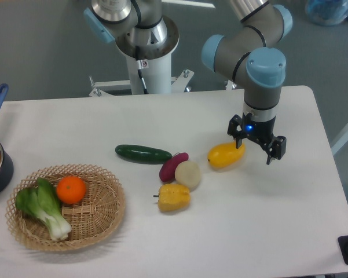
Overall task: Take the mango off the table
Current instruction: 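Move the open gripper over the yellow mango and lower onto it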
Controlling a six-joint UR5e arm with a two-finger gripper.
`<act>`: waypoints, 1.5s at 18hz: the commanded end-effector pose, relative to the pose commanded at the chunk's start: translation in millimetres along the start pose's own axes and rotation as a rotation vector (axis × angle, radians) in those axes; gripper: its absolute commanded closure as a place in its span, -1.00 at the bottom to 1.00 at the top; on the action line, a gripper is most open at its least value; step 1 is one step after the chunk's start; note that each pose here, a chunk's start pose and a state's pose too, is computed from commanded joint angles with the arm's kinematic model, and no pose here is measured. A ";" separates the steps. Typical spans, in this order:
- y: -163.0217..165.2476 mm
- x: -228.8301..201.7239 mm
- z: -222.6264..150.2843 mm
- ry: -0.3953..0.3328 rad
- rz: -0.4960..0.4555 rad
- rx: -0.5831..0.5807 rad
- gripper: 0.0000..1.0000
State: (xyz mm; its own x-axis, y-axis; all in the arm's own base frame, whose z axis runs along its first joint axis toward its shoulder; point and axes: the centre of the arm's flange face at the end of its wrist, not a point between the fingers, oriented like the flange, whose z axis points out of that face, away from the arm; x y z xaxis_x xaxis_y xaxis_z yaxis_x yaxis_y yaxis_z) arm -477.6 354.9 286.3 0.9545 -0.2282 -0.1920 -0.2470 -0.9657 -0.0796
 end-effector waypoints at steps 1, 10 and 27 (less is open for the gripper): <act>0.0 0.6 -1.2 -0.001 0.002 0.000 -1.00; 6.8 26.9 17.8 0.044 -0.006 -0.022 -1.00; -0.5 56.0 48.8 0.126 0.173 -0.026 -1.00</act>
State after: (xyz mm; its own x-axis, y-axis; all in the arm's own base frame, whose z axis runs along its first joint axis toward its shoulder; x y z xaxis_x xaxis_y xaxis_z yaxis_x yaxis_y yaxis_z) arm -432.2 348.7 227.9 0.9122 -0.4026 -0.0762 -0.4057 -0.9135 -0.0303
